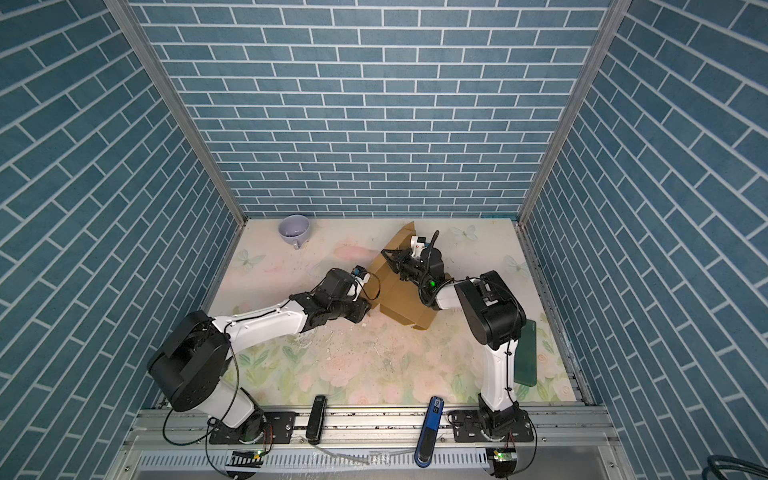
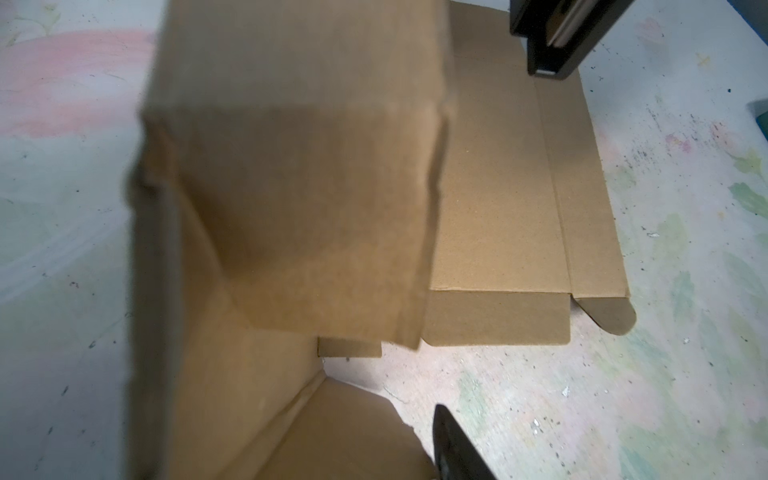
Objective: Fold the paper box
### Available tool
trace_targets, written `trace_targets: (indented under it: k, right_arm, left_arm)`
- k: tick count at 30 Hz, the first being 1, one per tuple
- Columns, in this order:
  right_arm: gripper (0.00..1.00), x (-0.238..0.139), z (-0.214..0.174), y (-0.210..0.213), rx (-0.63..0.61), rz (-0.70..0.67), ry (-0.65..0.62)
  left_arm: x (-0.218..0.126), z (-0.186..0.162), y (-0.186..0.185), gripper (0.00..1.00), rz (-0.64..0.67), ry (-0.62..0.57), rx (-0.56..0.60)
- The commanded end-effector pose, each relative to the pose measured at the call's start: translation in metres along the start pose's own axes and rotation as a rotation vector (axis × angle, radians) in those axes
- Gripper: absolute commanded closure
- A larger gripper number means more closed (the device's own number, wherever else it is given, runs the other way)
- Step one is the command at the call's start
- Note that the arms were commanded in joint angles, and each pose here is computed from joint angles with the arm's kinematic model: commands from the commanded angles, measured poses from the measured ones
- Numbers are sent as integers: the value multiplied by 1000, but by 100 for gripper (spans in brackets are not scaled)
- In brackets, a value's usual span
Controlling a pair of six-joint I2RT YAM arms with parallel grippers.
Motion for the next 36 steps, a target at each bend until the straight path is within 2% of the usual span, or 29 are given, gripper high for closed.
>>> trace_targets:
  k: [1, 7, 15, 24, 30, 36]
  right_arm:
    - [100, -5, -4, -1, -2, -2, 0]
    - [100, -6, -4, -1, -4, -4, 1]
    - [100, -7, -4, 2, -6, -3, 0]
    - [100, -7, -4, 3, -9, -11, -1]
    - [100, -8, -5, 3, -6, -22, 3]
    - [100, -7, -5, 3, -4, -27, 8]
  left_arm:
    - [-18, 11, -5, 54, -15, -63, 5]
    - [-44, 1, -2, 50, 15, -69, 46]
    - [-44, -9, 5, 51, 35, -71, 54]
    - [-63, -18, 10, 51, 57, -109, 41]
    - [-43, -31, 22, 52, 68, -109, 7]
    - [-17, -32, 27, 54, 76, -98, 32]
Point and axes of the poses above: each gripper's point midway between its finger pads, its own x axis out along the fingers, its own y axis along the line the jaws close on, z = x × y, the point moved 8 cm from there along -x, back along the fingers, and after that the axes turned 7 degrees about x, right-handed, at the moved point
